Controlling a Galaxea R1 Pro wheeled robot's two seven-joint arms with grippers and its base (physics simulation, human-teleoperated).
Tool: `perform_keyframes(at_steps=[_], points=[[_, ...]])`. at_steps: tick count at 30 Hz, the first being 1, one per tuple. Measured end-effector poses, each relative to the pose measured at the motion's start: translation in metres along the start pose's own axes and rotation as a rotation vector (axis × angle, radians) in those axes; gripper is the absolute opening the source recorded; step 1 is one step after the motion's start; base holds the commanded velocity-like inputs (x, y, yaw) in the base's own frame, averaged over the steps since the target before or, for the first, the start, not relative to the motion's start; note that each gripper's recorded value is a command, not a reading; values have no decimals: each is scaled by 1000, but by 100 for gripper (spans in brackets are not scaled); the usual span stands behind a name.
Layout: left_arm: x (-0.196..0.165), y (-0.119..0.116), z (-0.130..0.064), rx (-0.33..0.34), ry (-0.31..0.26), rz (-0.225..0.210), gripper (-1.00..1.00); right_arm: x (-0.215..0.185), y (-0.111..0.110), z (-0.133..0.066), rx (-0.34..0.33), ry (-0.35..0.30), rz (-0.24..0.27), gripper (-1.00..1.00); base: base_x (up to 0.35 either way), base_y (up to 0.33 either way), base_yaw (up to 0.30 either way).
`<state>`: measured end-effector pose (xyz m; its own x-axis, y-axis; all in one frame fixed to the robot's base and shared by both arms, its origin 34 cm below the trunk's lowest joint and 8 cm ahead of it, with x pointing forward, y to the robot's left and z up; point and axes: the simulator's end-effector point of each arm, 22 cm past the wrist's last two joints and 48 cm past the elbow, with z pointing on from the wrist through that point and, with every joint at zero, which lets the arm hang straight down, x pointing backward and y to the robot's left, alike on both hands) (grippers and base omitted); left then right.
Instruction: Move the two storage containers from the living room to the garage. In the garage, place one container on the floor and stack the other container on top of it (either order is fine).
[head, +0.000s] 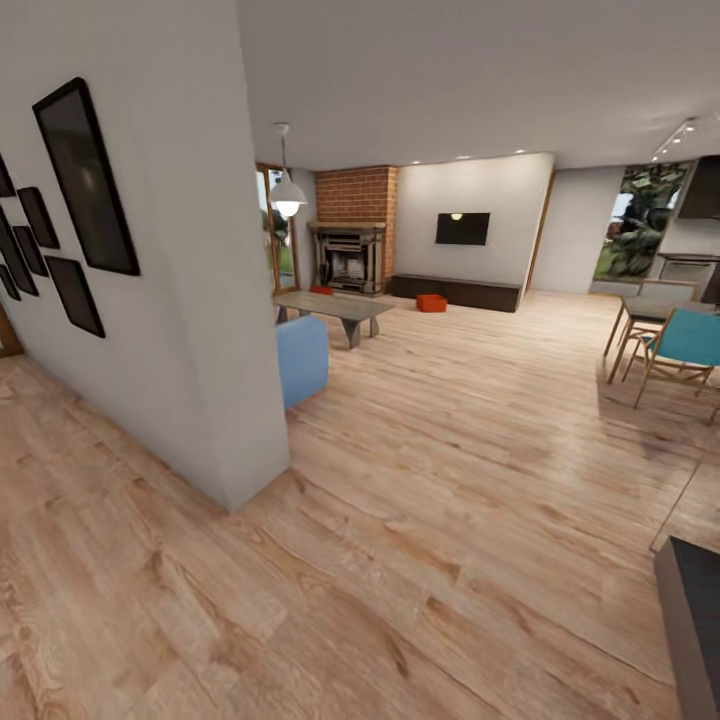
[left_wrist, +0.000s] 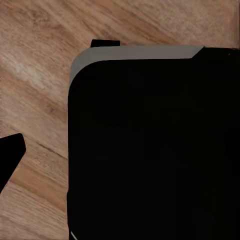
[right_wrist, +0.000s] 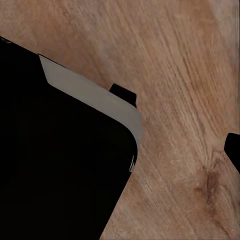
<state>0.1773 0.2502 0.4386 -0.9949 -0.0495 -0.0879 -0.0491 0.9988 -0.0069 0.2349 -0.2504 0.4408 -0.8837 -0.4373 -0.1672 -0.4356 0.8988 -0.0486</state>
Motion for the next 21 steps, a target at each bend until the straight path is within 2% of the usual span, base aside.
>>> perform_keyframes(at_steps=[21], points=[[0,0,0,0,0,0,100,0,0,0,0,0,0,100,322,0,-241]])
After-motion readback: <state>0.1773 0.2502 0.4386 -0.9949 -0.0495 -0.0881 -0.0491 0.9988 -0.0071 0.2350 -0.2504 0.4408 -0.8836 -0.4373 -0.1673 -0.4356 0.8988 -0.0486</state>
